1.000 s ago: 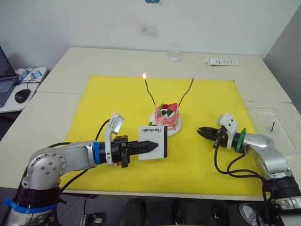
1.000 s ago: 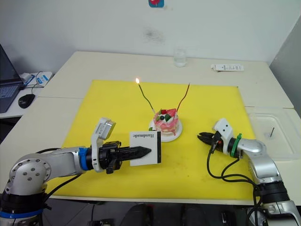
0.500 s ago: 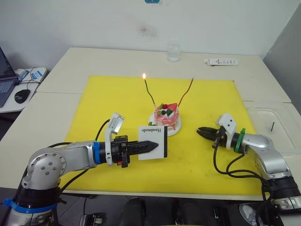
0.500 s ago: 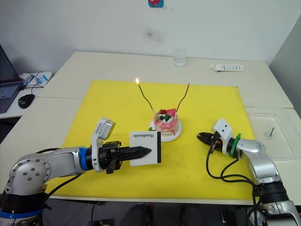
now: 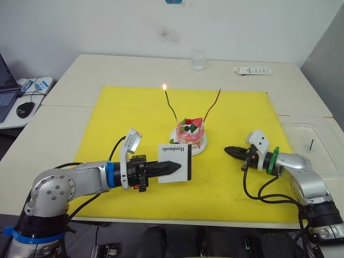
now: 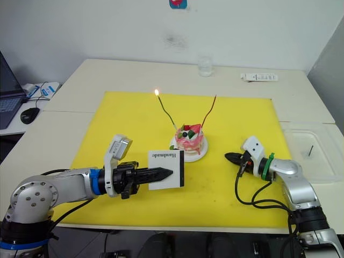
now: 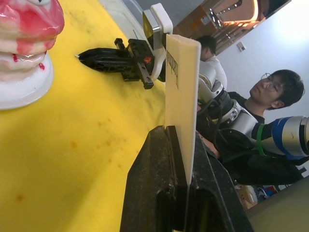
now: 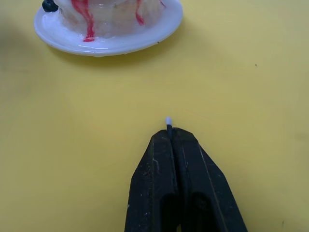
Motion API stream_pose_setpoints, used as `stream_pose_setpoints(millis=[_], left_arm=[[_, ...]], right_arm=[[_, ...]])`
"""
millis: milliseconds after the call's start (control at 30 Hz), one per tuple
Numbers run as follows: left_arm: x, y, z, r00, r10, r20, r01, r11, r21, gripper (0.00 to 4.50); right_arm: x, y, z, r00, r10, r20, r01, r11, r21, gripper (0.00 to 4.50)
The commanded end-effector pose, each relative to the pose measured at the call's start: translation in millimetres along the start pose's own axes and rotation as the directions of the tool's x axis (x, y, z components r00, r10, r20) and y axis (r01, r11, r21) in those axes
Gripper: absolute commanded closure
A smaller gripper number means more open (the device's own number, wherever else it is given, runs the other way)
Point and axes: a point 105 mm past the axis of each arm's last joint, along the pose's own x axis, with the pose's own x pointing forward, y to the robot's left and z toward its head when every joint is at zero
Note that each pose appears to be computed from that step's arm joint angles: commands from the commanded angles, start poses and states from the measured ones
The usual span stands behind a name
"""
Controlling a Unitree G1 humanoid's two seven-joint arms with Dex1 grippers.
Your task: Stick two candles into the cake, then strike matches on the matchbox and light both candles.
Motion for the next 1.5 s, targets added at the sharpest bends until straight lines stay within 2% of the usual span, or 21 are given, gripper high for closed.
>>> stream_pose_setpoints(millis=[33, 200, 367, 500, 633, 800, 1100, 1500], left_arm=[[-1, -8, 3, 1.000, -0.023, -0.001, 0.023, 0.999, 0.031, 4.50], [-1, -7, 3, 1.000, -0.020, -0.001, 0.020, 0.999, 0.031, 4.50], [-2, -6, 5, 1.000, -0.015, 0.004, 0.015, 0.999, 0.029, 4.50], [-2, -5, 9, 1.000, -0.023, 0.009, 0.023, 1.000, 0.018, 4.50], [-1, -3, 17, 0.999, -0.031, 0.037, 0.031, 1.000, 0.000, 4.50], [3, -1, 25, 0.997, -0.041, 0.058, 0.042, 0.999, -0.016, 4.50], [8, -2, 25, 0.997, -0.058, 0.050, 0.059, 0.998, -0.017, 4.50], [10, 4, 24, 0.998, -0.029, 0.056, 0.031, 0.999, -0.028, 4.50]], right_arm=[[1, 4, -2, 1.000, 0.018, -0.006, -0.018, 1.000, 0.007, 4.48], [-3, 2, 3, 1.000, 0.017, 0.009, -0.017, 1.000, 0.009, 4.48], [-17, 16, 41, 0.993, 0.093, 0.076, -0.091, 0.995, -0.027, 4.48], [-33, 41, 91, 0.961, 0.215, 0.174, -0.212, 0.977, -0.036, 4.48], [-38, 55, 115, 0.945, 0.261, 0.198, -0.257, 0.965, -0.043, 4.48], [-35, 70, 125, 0.940, 0.287, 0.184, -0.272, 0.957, -0.102, 4.48], [-21, 78, 131, 0.944, 0.291, 0.154, -0.248, 0.936, -0.251, 4.48], [-19, 87, 130, 0.927, 0.344, 0.148, -0.281, 0.900, -0.332, 4.48]])
